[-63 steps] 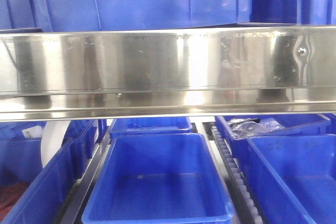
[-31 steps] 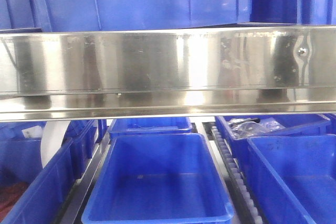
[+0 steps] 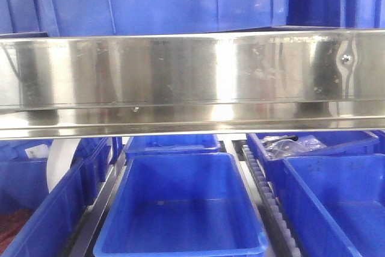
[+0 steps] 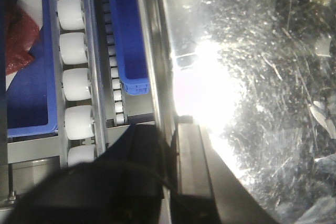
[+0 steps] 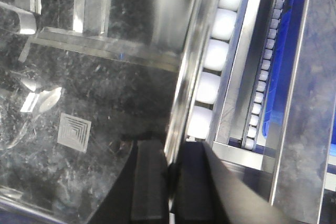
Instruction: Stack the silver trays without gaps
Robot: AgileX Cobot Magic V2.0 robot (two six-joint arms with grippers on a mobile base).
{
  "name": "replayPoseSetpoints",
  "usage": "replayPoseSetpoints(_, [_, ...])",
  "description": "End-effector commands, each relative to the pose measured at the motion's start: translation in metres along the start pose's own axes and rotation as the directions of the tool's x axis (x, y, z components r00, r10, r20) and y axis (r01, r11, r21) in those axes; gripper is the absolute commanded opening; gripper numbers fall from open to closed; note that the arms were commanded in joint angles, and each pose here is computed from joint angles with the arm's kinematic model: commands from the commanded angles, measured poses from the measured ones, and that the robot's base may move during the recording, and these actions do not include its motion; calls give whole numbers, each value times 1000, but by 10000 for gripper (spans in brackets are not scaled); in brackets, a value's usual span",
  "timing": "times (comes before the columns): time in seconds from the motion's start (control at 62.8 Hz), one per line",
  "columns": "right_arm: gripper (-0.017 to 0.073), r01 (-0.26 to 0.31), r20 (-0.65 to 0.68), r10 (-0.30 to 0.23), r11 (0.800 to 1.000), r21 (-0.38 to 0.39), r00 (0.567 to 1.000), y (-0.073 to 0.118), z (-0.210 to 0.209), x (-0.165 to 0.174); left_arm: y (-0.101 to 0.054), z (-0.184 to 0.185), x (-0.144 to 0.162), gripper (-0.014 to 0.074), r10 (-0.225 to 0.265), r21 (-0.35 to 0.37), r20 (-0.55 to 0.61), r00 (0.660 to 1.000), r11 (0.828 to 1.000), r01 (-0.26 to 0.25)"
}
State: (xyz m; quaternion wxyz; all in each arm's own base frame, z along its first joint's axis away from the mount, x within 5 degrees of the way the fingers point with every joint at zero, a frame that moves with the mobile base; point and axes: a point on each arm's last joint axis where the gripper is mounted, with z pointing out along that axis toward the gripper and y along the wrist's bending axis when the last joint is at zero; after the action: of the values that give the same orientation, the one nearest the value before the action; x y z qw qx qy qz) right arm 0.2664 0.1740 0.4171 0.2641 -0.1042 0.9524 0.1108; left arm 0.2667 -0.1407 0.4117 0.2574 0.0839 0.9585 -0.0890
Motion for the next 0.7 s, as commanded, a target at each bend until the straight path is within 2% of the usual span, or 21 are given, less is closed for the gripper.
replayPoseSetpoints(0.0, [55, 27, -14, -27, 999, -30, 1000, 1, -27, 8, -1, -22, 5, -48, 20, 25, 13, 1000, 999, -20])
replayPoseSetpoints(0.685, [55, 27, -13, -27, 999, -31, 1000, 1, -27, 8, -1, -22, 5, -48, 20, 25, 13, 1000, 999, -20])
